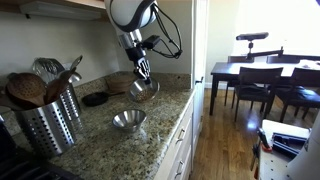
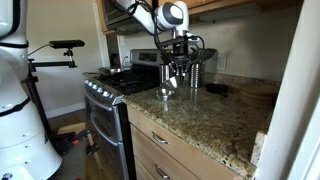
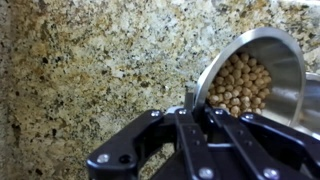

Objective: Transfer the contents in the right silver bowl to the left bowl

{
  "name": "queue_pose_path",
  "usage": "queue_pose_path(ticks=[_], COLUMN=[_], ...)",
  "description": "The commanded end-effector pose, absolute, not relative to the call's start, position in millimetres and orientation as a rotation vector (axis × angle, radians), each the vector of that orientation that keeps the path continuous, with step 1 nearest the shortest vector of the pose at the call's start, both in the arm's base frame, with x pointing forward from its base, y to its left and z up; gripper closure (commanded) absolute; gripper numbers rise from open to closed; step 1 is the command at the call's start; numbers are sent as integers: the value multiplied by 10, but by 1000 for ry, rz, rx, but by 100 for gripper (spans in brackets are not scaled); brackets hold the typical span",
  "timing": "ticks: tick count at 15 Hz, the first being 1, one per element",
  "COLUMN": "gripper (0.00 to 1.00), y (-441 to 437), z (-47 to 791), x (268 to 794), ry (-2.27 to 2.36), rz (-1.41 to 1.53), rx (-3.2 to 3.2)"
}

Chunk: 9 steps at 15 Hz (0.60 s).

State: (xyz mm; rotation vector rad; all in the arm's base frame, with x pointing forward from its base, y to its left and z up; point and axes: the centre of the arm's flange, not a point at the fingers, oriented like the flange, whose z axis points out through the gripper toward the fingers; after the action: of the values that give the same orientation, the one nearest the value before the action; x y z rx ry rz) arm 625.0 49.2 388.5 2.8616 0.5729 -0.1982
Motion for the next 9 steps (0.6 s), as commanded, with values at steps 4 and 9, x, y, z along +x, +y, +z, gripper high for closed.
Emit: queue_pose_path(ticks=[4, 9], gripper=[92, 92], y=[700, 831], z=[4027, 4003], x=[6381, 6461], ry=[520, 512], rz=[-245, -288], rx=[2779, 2721])
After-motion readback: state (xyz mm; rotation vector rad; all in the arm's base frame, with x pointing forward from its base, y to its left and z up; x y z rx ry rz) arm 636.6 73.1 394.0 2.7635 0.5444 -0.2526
